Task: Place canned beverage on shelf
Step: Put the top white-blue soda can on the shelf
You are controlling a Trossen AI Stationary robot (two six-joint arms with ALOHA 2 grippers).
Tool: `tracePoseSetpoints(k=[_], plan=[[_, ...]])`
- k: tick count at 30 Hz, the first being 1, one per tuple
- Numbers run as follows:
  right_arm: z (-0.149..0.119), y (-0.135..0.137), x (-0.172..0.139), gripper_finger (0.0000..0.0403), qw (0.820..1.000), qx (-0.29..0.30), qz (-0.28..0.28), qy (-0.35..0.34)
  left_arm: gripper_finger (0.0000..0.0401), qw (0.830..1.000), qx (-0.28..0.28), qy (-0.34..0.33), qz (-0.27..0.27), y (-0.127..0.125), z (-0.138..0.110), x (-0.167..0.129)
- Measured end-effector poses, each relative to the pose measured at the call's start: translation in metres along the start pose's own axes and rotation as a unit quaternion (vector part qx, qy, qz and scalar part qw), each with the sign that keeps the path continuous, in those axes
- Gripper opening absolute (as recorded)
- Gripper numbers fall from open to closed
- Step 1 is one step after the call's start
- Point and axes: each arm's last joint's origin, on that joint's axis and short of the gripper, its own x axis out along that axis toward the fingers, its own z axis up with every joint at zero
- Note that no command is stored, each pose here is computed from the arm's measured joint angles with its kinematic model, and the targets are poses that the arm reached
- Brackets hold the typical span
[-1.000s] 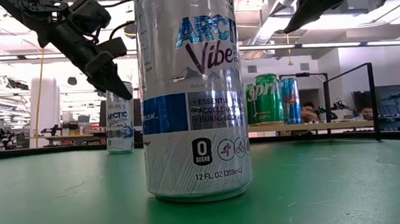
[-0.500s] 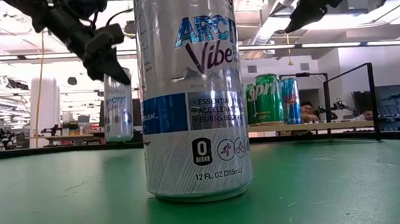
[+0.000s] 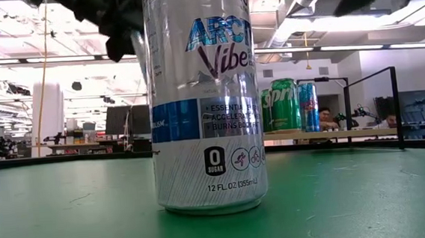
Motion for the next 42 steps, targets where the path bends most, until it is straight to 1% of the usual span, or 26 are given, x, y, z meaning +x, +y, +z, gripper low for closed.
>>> tracePoseSetpoints(k=[2,4,6,11,13,18,22,27,33,37,42], plan=[[-0.007,0.005,-0.009,0.0340,1.000,-0.003,-0.001,0.006,0.0239,1.000,-0.009,0.007,-0.004,-0.013,0.002,0.010],[-0.016,0.009,-0.016,0.0340,1.000,0.003,-0.005,-0.010,0.0239,1.000,-0.009,0.011,-0.004,-0.027,0.006,0.022],[-0.033,0.010,-0.023,0.0340,1.000,0.013,-0.005,-0.023,0.0239,1.000,-0.001,0.010,-0.002,-0.041,0.015,0.035],[-0.067,0.003,-0.036,0.0340,0.994,0.068,-0.024,-0.087,0.0239,0.999,0.021,0.013,-0.025,-0.069,0.038,0.072],[-0.074,0.000,-0.040,0.0340,0.989,0.093,-0.022,-0.114,0.0239,0.999,0.023,0.013,-0.024,-0.076,0.044,0.088],[-0.089,-0.008,-0.045,0.0340,0.980,0.138,0.000,-0.141,0.0239,0.999,0.027,0.017,-0.036,-0.093,0.055,0.120],[-0.093,-0.012,-0.050,0.0340,0.977,0.147,0.006,-0.153,0.0239,0.998,0.033,0.019,-0.042,-0.104,0.057,0.144],[-0.096,-0.016,-0.055,0.0340,0.975,0.145,0.012,-0.166,0.0239,0.998,0.049,0.026,-0.038,-0.110,0.051,0.171],[-0.096,-0.016,-0.056,0.0340,0.975,0.142,0.013,-0.169,0.0239,0.997,0.046,0.050,-0.041,-0.106,0.036,0.197],[-0.096,-0.016,-0.056,0.0340,0.976,0.140,0.013,-0.169,0.0239,0.996,0.048,0.066,-0.036,-0.102,0.026,0.207],[-0.096,-0.016,-0.056,0.0340,0.976,0.138,0.013,-0.169,0.0239,0.995,0.059,0.081,-0.020,-0.098,0.024,0.208]])
